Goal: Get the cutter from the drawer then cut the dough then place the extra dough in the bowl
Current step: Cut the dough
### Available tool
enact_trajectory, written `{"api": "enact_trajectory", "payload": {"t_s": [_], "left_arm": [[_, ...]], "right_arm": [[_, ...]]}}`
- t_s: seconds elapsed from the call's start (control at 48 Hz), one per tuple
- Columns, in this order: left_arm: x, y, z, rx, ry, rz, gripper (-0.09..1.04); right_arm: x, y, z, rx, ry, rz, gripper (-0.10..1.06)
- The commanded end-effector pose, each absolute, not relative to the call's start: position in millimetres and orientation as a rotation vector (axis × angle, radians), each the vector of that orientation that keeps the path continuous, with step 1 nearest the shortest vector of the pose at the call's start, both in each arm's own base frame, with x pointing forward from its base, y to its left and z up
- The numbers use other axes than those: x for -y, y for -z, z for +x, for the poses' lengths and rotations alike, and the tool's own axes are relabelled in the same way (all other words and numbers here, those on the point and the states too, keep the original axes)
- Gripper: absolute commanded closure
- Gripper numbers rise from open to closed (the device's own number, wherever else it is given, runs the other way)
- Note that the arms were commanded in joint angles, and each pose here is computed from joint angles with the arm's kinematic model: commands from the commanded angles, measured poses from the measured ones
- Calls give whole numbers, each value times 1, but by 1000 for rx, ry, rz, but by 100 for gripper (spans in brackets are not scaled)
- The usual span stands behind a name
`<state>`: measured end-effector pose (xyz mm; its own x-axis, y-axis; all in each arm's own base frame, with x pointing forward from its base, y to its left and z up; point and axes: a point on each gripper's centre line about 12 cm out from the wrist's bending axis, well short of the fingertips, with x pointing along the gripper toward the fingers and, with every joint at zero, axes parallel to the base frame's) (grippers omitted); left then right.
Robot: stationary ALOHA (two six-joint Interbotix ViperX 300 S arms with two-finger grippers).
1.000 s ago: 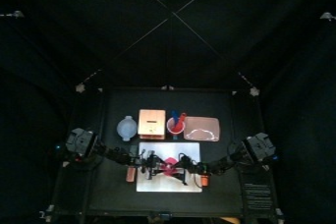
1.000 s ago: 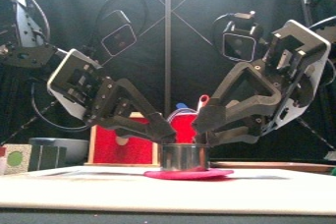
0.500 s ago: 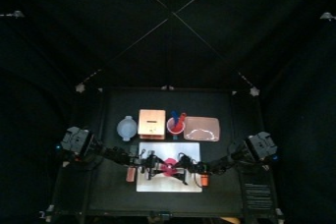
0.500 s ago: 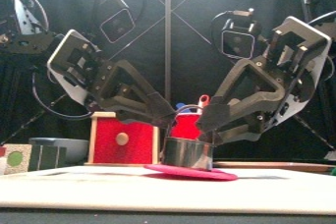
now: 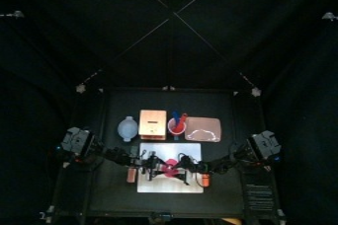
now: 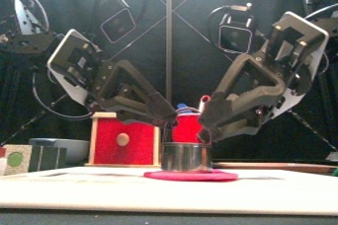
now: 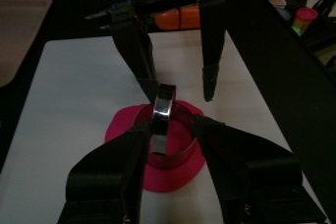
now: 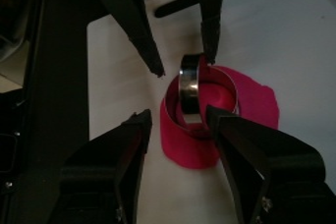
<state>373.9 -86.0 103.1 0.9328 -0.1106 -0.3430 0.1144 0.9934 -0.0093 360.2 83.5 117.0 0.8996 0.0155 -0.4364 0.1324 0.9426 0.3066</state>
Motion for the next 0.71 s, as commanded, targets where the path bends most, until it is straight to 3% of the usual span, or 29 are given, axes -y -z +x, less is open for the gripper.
{"api": "enact_trajectory", "payload": {"t_s": [0.021,0.333,0.708], "left_arm": [[85,-121,377,-299,114,5,17],[71,-127,370,-293,88,41,16],[58,-116,347,-348,39,27,18]], "right_arm": [[-80,-139,366,-388,48,345,13],[-58,-141,377,-445,62,329,13],[-56,-158,389,-641,3,313,13]]}}
